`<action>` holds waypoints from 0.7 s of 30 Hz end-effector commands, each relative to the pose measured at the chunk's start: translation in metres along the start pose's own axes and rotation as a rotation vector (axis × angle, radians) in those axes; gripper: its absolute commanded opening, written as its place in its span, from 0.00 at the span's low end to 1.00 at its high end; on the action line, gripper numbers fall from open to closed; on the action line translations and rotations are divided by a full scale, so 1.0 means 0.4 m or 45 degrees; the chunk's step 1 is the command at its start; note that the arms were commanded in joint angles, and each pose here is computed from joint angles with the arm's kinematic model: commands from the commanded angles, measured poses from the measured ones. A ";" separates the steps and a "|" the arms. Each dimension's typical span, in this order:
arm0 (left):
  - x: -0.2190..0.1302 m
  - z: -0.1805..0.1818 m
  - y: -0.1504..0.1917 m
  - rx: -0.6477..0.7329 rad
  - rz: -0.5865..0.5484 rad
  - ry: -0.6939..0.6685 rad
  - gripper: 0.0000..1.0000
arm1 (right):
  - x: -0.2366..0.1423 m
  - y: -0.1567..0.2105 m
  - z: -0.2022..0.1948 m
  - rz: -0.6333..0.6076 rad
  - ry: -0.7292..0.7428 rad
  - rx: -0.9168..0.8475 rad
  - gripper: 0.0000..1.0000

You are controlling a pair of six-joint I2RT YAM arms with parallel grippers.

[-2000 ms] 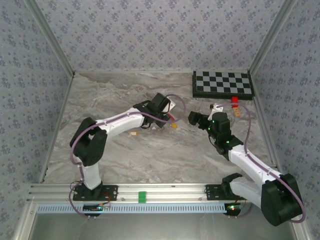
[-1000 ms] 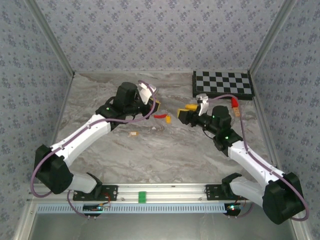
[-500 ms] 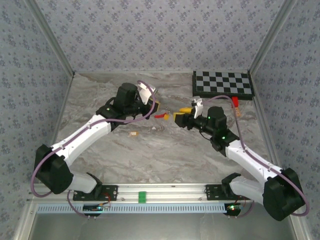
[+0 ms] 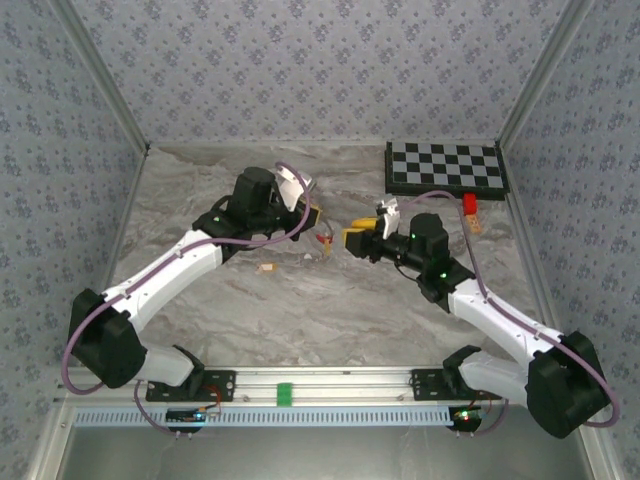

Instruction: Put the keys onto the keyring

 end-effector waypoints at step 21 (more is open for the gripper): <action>-0.037 -0.099 -0.050 0.058 -0.048 0.458 0.00 | -0.001 -0.108 0.039 -0.054 -0.500 0.128 0.28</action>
Point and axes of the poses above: each hand's point on the last joint's axis, 136 mm out from that joint toward the fingers, its own x axis out along the fingers, its own z axis along the line the jaws close on, y = z × x, the point moved 7 cm from there along -x, back along the fingers, and after that the axes turned 1 degree about x, right-handed, at the moved point
